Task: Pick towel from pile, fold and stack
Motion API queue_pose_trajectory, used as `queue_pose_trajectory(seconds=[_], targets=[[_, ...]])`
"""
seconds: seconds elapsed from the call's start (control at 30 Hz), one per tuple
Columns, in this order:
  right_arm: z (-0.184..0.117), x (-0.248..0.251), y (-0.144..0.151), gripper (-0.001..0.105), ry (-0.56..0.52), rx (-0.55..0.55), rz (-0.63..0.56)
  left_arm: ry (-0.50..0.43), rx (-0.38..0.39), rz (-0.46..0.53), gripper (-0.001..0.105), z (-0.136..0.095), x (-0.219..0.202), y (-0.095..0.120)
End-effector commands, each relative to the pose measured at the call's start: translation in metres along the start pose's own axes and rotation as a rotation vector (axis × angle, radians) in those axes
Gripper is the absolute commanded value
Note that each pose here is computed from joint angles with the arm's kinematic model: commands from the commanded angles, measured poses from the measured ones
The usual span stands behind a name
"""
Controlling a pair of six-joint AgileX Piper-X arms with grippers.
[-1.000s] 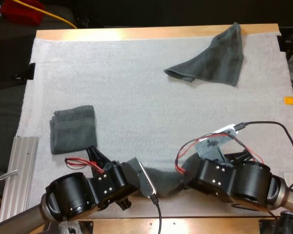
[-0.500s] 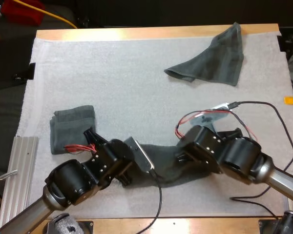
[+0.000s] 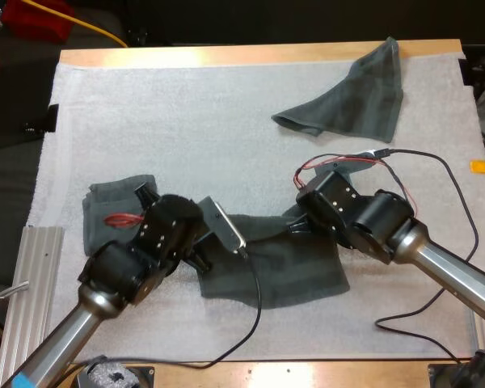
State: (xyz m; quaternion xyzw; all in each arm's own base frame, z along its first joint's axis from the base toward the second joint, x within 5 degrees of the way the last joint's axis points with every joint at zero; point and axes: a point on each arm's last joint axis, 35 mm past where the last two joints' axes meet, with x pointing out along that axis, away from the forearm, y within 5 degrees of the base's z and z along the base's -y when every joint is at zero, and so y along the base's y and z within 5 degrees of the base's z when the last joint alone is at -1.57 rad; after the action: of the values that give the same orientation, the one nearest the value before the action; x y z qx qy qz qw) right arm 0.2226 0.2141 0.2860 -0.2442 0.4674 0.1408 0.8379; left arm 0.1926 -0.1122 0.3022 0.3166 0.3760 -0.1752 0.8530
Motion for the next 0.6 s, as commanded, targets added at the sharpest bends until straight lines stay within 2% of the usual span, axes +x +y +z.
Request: queue_pose_trajectory(seconds=[0.0, 0.4, 0.57], targets=[[0.002, 0.003, -0.001, 0.001, -0.001, 0.012, 0.004, -0.016, -0.006, -0.010, 0.000, 0.004, 0.005, 0.001], [0.015, 0.052, -0.012, 0.001, 0.019, 0.094, -0.016, 0.032, 0.023, -0.016, 0.000, 0.018, 0.064, -0.008], [0.020, 0.072, -0.022, 0.001, 0.015, 0.144, 0.006, 0.040, 0.039, 0.027, 0.000, 0.022, 0.084, -0.012]])
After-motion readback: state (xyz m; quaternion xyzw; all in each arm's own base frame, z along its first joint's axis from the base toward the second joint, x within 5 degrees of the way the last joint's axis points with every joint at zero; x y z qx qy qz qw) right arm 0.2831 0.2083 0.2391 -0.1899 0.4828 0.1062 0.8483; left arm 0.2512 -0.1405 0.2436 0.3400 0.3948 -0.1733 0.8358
